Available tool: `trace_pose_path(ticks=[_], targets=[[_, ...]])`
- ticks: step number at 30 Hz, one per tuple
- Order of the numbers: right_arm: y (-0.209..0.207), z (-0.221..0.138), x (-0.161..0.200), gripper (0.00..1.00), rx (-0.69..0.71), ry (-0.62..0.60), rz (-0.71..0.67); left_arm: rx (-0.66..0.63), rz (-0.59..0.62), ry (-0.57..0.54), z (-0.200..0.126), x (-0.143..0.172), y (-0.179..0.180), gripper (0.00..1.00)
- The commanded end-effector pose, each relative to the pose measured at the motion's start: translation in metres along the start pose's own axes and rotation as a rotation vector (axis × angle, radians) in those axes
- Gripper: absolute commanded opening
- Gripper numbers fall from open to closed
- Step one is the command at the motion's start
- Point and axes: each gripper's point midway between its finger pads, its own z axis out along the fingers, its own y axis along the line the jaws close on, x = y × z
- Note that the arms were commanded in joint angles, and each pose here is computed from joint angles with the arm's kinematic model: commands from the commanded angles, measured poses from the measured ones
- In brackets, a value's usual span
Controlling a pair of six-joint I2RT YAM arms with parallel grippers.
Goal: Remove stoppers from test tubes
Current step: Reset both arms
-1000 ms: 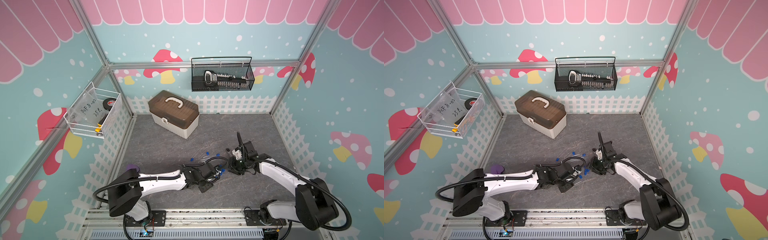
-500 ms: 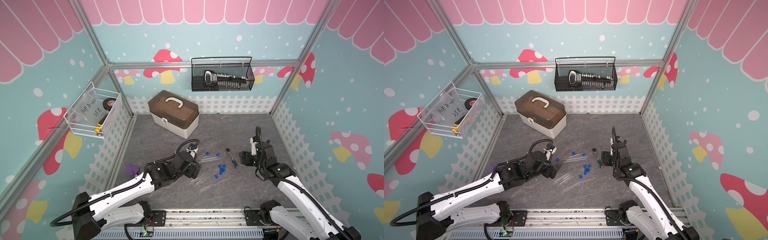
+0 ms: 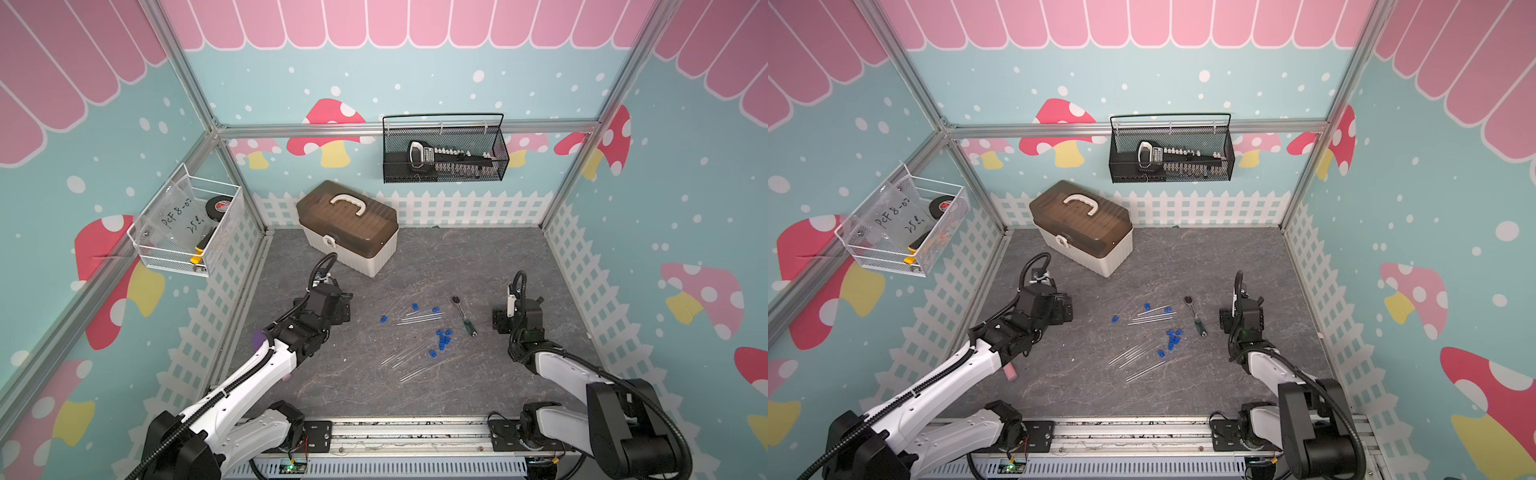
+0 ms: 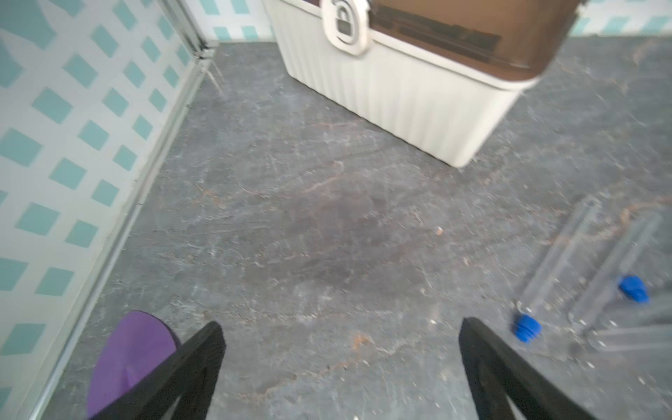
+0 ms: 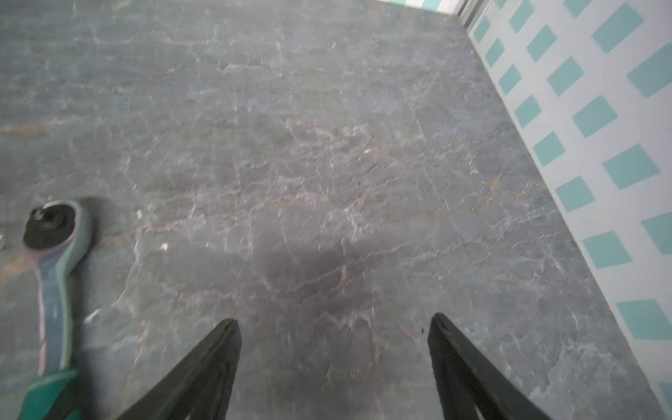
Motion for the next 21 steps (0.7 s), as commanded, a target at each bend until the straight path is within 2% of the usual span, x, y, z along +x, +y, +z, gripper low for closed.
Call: trace_pose_path(ticks=[1, 3, 6, 10, 18, 19, 20, 21], targets=[[-0.002, 0.008, -0.057, 0.80, 0.009, -0.224, -0.016, -0.046, -0.033, -0.161, 0.006, -0.026, 0.029, 0.99], [0.009, 0.015, -0.056, 0.79, -0.046, -0.226, -0.065, -0.073, -0.064, -0.235, 0.012, -0.030, 0.048, 0.99], [0.006, 0.017, -0.050, 0.78, -0.043, -0.244, -0.049, -0.079, -0.096, -0.327, 0.024, -0.031, 0.065, 0.99], [0.007, 0.024, -0.041, 0.78, -0.062, -0.254, -0.034, -0.109, -0.073, -0.330, 0.048, -0.023, 0.071, 0.99], [-0.002, 0.034, -0.042, 0.83, -0.055, -0.213, 0.007, 0.007, -0.033, -0.338, 0.094, -0.023, 0.041, 0.99], [-0.002, 0.034, -0.041, 0.86, -0.054, -0.212, 0.006, 0.019, -0.016, -0.341, 0.100, -0.022, 0.039, 0.99], [-0.002, 0.034, -0.041, 0.96, -0.053, -0.212, 0.005, 0.023, -0.015, -0.327, 0.106, -0.018, 0.038, 0.99], [-0.003, 0.034, -0.041, 0.99, -0.052, -0.211, 0.005, 0.035, -0.017, -0.335, 0.110, -0.015, 0.037, 0.99]])
